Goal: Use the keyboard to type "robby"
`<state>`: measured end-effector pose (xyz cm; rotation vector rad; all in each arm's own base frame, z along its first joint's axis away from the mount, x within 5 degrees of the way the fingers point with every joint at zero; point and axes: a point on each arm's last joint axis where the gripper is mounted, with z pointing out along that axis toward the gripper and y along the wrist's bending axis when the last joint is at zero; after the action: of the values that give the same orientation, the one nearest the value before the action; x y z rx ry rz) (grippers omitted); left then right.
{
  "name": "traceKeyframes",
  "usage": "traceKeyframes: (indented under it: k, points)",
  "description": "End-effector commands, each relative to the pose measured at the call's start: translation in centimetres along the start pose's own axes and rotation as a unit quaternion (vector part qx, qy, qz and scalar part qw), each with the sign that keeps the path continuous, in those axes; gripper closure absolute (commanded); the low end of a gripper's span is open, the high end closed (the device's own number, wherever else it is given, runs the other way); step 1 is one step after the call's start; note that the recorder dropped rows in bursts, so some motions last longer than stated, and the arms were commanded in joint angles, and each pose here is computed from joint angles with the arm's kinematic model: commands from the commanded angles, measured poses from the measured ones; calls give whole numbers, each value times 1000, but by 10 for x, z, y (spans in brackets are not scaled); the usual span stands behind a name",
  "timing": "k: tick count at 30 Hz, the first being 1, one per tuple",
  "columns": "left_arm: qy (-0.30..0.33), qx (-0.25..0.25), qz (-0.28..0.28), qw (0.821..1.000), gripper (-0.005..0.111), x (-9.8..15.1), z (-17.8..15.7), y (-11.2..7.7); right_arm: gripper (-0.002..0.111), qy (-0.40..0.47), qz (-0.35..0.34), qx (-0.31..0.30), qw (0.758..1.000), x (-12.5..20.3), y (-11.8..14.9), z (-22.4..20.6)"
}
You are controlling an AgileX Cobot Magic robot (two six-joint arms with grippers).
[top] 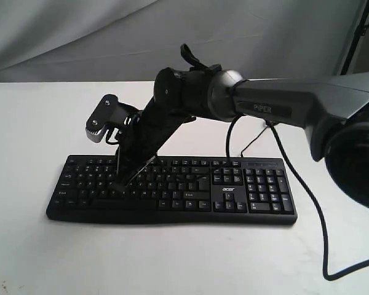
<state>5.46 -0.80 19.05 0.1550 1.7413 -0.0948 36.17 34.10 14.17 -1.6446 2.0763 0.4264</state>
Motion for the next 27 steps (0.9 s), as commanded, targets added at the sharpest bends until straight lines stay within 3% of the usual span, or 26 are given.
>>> traceKeyframes:
  k: [1, 27]
  points:
    - [-2, 3, 1, 1000, 107, 1, 0, 0, 108, 2, 3, 2, 1000, 1, -4, 0]
    - [-2, 3, 1, 1000, 107, 1, 0, 0, 108, 4, 11, 9, 1000, 7, -10, 5]
